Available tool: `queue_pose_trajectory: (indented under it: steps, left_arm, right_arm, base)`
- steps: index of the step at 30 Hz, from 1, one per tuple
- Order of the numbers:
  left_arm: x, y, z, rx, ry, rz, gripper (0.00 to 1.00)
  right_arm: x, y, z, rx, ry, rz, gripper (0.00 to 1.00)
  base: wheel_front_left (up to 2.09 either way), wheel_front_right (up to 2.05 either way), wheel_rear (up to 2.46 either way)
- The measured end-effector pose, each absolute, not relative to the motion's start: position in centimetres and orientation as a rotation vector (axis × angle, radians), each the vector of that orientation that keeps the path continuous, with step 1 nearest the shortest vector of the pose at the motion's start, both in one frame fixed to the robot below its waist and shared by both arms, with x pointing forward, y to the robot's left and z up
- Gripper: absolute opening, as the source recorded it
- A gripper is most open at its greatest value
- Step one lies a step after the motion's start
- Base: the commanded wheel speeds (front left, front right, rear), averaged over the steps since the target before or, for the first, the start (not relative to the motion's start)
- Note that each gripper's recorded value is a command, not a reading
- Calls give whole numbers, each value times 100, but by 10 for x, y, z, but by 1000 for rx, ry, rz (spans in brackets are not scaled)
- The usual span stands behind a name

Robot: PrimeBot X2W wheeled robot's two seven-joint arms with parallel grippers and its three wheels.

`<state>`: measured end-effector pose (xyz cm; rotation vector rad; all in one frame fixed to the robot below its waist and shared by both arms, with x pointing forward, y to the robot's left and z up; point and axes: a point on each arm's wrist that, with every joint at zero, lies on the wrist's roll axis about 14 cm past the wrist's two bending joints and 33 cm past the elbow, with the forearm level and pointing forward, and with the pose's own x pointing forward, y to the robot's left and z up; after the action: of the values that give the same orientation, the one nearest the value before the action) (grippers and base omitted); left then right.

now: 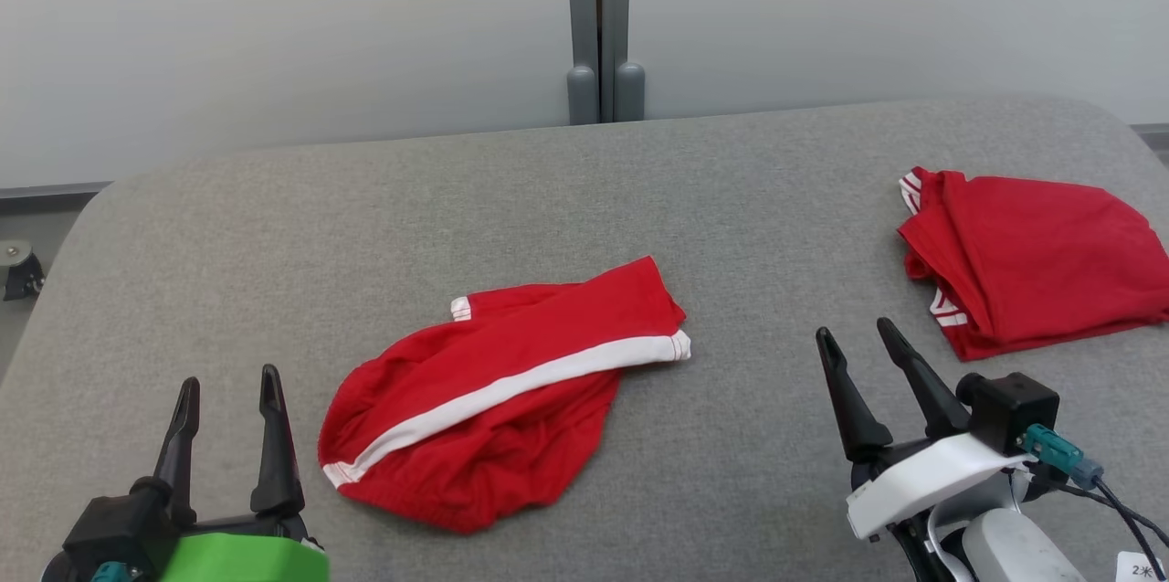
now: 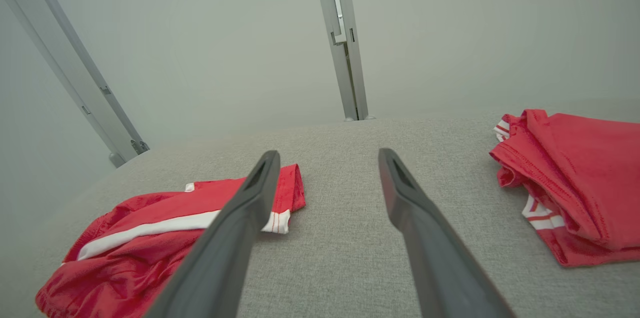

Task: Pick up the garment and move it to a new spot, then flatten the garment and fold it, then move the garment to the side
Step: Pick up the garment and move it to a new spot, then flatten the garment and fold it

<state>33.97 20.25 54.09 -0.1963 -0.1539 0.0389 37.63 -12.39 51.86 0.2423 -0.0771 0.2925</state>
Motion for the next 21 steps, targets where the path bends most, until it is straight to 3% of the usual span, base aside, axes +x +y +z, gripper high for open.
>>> queue_pose_trajectory:
  steps: [9, 21]
  left_arm:
    - [330, 218, 537, -199, -167, 77, 100]
    - [320, 227, 525, -214, -150, 118, 100]
  right_arm:
    - [393, -82, 506, 194, 58, 435, 100]
    - [434, -39, 447, 259, 567, 482, 100]
  base:
    - [0, 0, 0]
    - [0, 0, 0]
